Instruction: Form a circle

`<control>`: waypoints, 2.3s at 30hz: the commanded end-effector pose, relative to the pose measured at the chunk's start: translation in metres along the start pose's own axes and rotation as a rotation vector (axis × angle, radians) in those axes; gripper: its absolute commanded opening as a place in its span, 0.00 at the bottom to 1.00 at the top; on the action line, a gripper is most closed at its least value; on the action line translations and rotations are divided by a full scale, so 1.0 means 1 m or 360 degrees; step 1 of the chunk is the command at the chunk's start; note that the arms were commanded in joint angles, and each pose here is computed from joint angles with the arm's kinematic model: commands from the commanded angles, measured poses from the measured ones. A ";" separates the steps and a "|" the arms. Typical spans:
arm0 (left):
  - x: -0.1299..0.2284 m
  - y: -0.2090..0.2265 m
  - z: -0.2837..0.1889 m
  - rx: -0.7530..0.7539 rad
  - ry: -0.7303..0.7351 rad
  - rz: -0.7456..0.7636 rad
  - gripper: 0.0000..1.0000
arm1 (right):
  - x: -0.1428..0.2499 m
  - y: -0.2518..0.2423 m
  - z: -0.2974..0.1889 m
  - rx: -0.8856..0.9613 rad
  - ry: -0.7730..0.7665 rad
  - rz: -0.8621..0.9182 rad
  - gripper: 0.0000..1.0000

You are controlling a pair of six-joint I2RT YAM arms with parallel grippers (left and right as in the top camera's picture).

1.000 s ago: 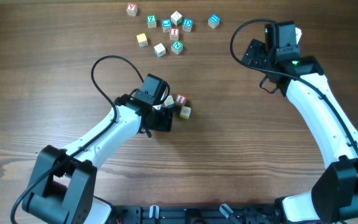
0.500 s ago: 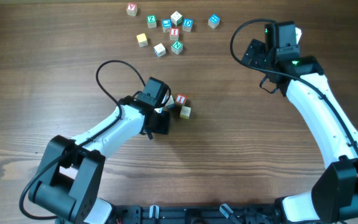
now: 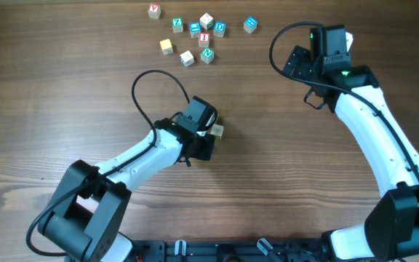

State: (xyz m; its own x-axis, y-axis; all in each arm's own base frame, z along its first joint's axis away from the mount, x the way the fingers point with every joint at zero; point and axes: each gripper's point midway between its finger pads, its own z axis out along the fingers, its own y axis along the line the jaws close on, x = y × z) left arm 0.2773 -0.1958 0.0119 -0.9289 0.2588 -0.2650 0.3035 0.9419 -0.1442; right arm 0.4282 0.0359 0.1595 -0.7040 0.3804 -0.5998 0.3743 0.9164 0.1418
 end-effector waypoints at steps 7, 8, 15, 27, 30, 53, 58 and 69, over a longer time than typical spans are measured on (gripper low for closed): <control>-0.008 0.002 0.004 -0.0029 -0.0061 -0.0031 0.32 | -0.001 -0.001 0.001 0.0018 -0.0011 -0.0019 1.00; -0.008 0.002 0.004 -0.0028 -0.0065 -0.0041 0.32 | -0.001 -0.001 0.001 0.0018 -0.0011 -0.0020 1.00; -0.010 0.002 0.004 -0.0025 -0.0073 -0.0089 0.34 | -0.001 -0.001 0.001 0.0018 -0.0011 -0.0020 1.00; -0.010 0.004 0.005 -0.0047 -0.0076 -0.0148 0.45 | -0.001 -0.001 0.001 0.0018 -0.0011 -0.0019 1.00; -0.010 0.004 0.005 -0.0047 -0.0076 -0.0148 0.32 | -0.001 -0.001 0.001 0.0018 -0.0011 -0.0020 1.00; -0.016 0.002 0.004 -0.0033 -0.0115 -0.0146 0.36 | -0.001 -0.001 0.001 0.0018 -0.0011 -0.0019 1.00; -0.016 0.002 0.004 -0.0033 -0.0116 -0.0146 0.35 | -0.001 -0.001 0.001 0.0018 -0.0011 -0.0019 1.00; -0.017 0.005 0.004 -0.0061 -0.0126 -0.0147 0.34 | -0.001 -0.001 0.001 0.0018 -0.0011 -0.0019 0.99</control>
State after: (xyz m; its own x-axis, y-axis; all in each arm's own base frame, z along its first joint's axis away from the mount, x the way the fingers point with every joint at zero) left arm 0.2965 -0.1998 0.0180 -0.9303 0.1521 -0.3339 0.2148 0.9636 -0.1593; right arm 0.4282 0.0360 0.1595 -0.7041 0.3804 -0.5996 0.3741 0.9164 0.1421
